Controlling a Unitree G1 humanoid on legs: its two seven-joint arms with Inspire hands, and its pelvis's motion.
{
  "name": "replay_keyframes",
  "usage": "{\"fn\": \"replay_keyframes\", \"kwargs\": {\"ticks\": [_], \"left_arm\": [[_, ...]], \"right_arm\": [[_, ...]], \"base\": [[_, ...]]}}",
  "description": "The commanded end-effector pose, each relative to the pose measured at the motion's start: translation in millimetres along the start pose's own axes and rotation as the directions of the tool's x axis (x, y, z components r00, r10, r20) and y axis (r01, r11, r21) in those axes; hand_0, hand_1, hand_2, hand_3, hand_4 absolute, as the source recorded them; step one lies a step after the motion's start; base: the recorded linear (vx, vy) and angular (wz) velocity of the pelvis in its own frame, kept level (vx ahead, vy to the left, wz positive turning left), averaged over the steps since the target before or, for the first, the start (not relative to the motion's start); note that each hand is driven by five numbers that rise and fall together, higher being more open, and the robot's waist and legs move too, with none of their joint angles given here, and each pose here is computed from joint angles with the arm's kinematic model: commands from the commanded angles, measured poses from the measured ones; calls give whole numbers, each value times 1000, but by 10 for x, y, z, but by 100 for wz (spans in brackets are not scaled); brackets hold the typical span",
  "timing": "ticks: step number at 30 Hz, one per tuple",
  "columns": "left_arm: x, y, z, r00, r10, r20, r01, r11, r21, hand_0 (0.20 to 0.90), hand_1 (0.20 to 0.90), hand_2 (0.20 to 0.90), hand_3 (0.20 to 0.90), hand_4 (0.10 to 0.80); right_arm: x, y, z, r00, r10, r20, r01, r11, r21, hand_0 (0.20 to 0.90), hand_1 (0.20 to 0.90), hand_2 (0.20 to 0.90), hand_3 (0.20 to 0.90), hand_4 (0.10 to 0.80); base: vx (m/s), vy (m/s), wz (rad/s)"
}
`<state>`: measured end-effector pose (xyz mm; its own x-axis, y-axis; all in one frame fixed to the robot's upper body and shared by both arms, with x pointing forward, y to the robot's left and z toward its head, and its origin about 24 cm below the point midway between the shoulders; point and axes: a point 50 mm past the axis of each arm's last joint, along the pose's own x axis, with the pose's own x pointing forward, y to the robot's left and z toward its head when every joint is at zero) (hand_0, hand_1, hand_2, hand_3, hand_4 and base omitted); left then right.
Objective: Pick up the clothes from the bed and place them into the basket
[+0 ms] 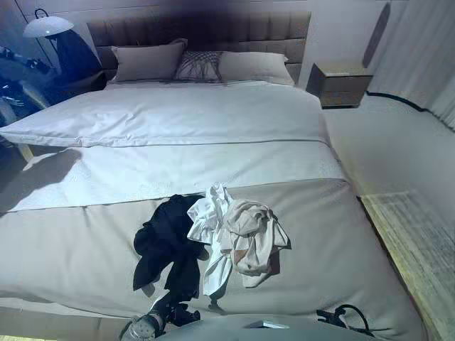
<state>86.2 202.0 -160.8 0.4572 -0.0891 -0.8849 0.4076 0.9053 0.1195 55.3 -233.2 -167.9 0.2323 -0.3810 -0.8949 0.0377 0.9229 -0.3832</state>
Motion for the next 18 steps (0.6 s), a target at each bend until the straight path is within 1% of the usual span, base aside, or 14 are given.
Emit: {"fn": "replay_keyframes", "kwargs": {"ticks": [1,4,7,10,11,12,13,14,18], "left_arm": [[82,37,256,997,-18,72,18,1000,-3,900,900,900,900,800],[78,47,242,998,-14,67,16,1000,-26,900,900,900,900,800],[72,61,180,1000,6,26,-4,998,-58,900,900,900,900,800],[70,64,174,1000,15,24,-14,999,-52,900,900,900,900,800],[73,86,246,996,42,82,-37,998,-57,900,900,900,900,800],[74,91,256,995,48,87,-43,998,-56,900,900,900,900,800],[74,99,271,994,60,94,-56,997,-47,900,900,900,900,800],[74,108,272,994,63,91,-59,997,-47,900,900,900,900,800],[58,178,250,994,74,79,-71,997,-34,900,900,900,900,800]], "right_arm": [[11,11,85,1000,-18,9,18,999,-36,900,900,900,900,800],[15,-5,87,1000,-20,11,21,999,-37,900,900,900,900,800],[12,-4,90,999,-29,20,30,999,-24,900,900,900,900,800],[10,0,91,999,-35,28,36,999,-22,900,900,900,900,800],[9,-20,154,995,-64,77,65,998,-7,900,900,900,900,800],[8,-30,179,992,-78,98,79,997,-7,900,900,900,900,800],[3,-53,283,978,-100,185,113,992,-63,900,900,900,900,800],[0,-64,352,968,-103,227,125,988,-86,900,900,900,900,800],[-37,-162,749,902,-149,404,192,979,-69,900,900,900,900,800]], "base": [[0,0,0],[0,0,0],[0,0,0],[0,0,0],[0,0,0],[0,0,0],[0,0,0],[0,0,0],[8,-28,2]]}}
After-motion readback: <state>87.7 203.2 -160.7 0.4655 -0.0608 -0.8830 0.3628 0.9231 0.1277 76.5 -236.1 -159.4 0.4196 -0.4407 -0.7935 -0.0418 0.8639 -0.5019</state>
